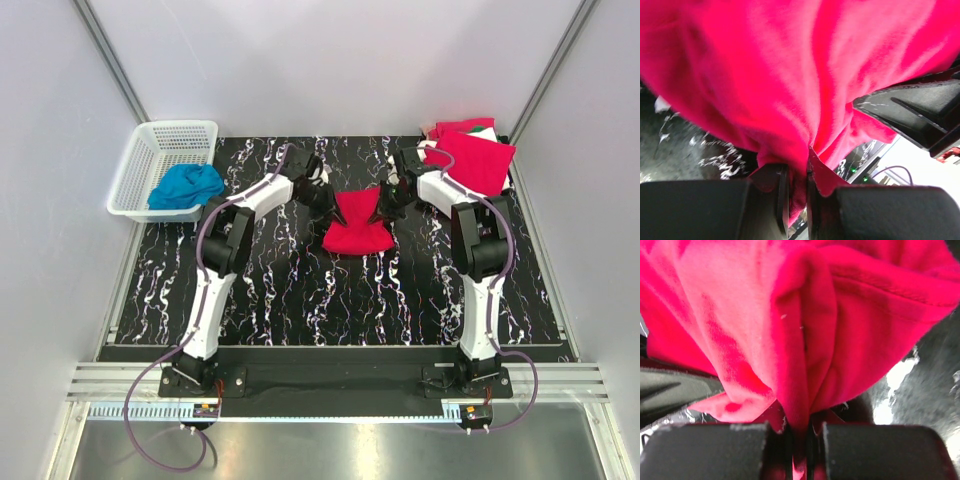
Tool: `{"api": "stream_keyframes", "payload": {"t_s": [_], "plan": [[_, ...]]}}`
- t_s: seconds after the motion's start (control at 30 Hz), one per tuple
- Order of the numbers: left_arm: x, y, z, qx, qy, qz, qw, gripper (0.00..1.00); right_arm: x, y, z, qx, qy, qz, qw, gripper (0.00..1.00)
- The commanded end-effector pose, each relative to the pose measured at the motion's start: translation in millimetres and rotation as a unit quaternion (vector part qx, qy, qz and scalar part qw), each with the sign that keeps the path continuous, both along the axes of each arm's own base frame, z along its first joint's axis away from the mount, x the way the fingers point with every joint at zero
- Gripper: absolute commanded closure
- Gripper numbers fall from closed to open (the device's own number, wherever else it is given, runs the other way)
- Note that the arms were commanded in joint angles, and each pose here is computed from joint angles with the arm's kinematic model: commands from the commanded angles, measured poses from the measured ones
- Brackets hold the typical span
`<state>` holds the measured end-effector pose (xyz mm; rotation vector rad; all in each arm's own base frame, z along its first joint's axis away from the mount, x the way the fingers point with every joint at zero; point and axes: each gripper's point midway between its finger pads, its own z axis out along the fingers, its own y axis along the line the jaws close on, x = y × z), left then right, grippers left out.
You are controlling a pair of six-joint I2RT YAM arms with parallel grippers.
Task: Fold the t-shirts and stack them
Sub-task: Neatly place the folded tshirt to the corner
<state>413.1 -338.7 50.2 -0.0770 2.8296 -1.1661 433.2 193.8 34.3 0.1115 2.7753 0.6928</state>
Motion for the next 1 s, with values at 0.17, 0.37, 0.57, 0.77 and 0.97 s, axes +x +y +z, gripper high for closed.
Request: {"api": "stream_keyframes", "payload": {"t_s": [0.17, 0.37, 0.57, 0.77, 0.97], "plan": [[21.8, -29.8, 33.5, -0.04, -0.022, -0.003, 0.999, 0.93, 46.7, -11.0, 36.6, -0.027, -0.063, 0.011, 0.998, 1.0], [28.9, -36.0, 34.6, -0.047, -0.022, -0.002, 0.999, 0.92, 59.9, -24.3, 48.6, -0.032, -0.076, 0.001, 0.997, 1.0], [34.9, -42.4, 40.2, -0.05, -0.031, -0.003, 0.998, 0.93, 61.2, -31.0, 55.6, -0.034, -0.082, -0.007, 0.996, 1.0], [42.6, -48.6, 55.6, -0.06, -0.046, -0.002, 0.997, 0.92, 63.0, -35.9, 64.6, -0.036, -0.091, -0.014, 0.995, 1.0], [41.2, -50.1, 59.8, -0.059, -0.051, -0.005, 0.997, 0.84, 66.9, -42.3, 75.8, -0.041, -0.103, -0.026, 0.993, 1.0]]}}
